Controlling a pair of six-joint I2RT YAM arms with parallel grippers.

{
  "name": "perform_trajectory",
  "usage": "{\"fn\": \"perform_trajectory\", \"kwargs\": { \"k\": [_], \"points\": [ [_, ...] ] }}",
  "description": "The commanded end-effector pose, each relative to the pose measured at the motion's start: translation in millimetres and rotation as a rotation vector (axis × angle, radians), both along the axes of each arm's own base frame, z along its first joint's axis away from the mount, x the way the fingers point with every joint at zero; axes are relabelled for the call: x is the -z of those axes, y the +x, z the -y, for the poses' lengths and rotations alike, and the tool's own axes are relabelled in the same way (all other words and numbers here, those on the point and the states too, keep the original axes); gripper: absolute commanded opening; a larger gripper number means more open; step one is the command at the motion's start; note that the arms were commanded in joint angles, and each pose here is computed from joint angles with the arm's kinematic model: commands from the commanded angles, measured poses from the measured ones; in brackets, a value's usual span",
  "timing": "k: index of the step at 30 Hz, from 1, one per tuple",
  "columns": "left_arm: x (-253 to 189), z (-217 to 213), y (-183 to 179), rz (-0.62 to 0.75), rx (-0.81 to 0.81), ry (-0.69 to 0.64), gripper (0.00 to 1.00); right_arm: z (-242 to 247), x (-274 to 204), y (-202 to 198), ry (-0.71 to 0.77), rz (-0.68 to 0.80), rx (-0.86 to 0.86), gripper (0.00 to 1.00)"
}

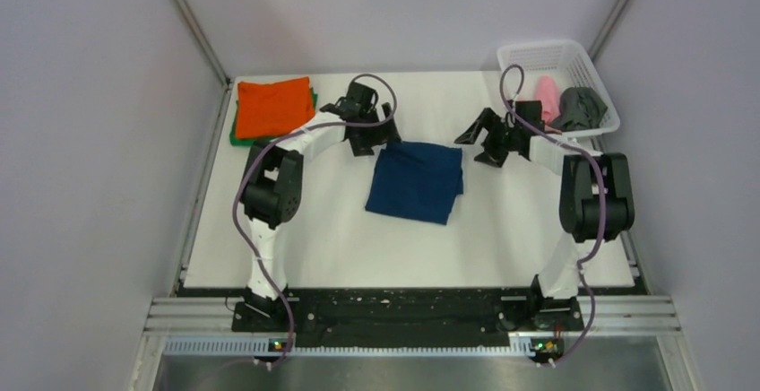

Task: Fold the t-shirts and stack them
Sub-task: Fold the long partially folded tshirt into a neat square, then put the neatly folded tshirt into the corner of the board with the left arm

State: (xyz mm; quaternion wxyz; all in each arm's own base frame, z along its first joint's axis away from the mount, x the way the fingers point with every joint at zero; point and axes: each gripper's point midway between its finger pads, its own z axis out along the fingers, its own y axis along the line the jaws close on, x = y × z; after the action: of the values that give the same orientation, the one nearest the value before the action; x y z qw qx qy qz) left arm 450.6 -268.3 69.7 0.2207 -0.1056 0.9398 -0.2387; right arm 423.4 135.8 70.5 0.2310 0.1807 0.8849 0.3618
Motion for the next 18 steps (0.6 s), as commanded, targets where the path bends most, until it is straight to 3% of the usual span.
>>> {"fn": "perform_trajectory", "kwargs": {
  "k": [1, 3, 7, 15, 18],
  "points": [
    [-49.2, -12.4, -9.4, 0.1, 0.015, -0.002, 0.99, 9.7, -58.1, -3.0, -0.073, 0.185, 0.033, 0.92],
    [-50.0, -15.4, -20.5, 0.112, 0.029, -0.011, 0.99, -3.9, -68.1, -19.4, -0.056, 0.226, -0.028, 0.98],
    [-33.2, -10.3, -36.3, 0.079, 0.091, -0.039, 0.99, -36.8, -71.9, -56.2, 0.015, 0.231, -0.166, 0.99],
    [24.6, -0.9, -58.2, -0.083, 0.228, 0.008, 0.99, -21.8, -68.6, -111.0, -0.053, 0.237, -0.142, 0.99],
    [39.1, 1.7, -63.2, -0.118, 0.237, 0.039, 0.94, -10.7, -75.8, -126.1, -0.103, 0.254, -0.11, 0.99]
  ]
}}
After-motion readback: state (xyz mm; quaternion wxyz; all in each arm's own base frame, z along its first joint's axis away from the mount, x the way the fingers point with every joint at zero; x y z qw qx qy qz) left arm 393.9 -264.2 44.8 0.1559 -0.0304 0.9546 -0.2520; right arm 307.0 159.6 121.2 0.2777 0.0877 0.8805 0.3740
